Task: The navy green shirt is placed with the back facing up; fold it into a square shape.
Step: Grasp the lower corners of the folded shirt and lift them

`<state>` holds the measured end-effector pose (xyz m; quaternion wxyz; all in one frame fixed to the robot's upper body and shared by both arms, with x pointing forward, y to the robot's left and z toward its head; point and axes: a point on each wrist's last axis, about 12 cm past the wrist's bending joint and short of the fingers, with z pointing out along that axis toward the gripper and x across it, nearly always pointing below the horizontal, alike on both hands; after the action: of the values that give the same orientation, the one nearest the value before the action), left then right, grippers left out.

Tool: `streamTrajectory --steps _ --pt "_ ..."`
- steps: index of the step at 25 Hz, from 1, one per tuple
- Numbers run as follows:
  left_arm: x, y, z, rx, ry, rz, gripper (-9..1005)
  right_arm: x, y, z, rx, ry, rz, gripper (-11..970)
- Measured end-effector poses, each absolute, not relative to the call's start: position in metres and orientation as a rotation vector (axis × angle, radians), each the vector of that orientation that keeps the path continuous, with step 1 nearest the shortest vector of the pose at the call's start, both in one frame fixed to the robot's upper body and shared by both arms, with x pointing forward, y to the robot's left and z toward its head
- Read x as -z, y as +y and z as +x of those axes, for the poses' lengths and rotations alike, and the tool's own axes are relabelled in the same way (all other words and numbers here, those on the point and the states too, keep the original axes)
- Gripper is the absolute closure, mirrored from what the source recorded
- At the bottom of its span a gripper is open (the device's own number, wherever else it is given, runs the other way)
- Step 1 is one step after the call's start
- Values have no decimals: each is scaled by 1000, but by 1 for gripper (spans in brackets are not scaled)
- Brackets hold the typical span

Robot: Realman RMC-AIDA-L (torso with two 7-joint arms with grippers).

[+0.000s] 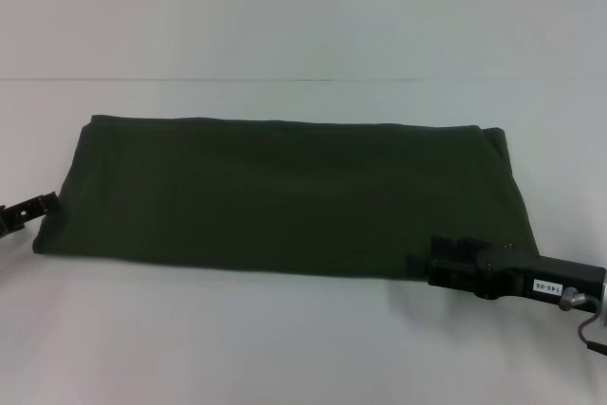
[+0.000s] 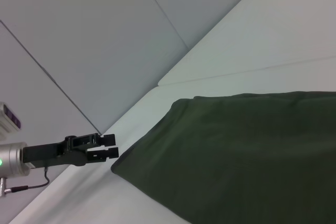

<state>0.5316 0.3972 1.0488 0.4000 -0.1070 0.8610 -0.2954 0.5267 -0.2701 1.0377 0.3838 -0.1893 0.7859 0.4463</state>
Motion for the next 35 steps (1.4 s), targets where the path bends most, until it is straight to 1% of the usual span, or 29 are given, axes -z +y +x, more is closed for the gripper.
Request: streamTrajectory --steps 11,16,27,33,35 --pt "-1043 394 531 724 2189 -282 154 -1037 -269 527 -1141 2006 -481 68" --pt "-1040 386 533 747 2203 -263 155 -1037 -268 527 -1140 2009 -481 68" --pt "-1042 381 532 797 2229 -253 158 -1037 -268 526 -1148 2010 -480 68" --pt "-1040 380 535 760 2270 -225 208 -1037 -267 526 -1152 2010 -480 68" --pt "-1041 380 535 764 2264 -225 343 -1036 -267 526 -1153 2010 -480 68"
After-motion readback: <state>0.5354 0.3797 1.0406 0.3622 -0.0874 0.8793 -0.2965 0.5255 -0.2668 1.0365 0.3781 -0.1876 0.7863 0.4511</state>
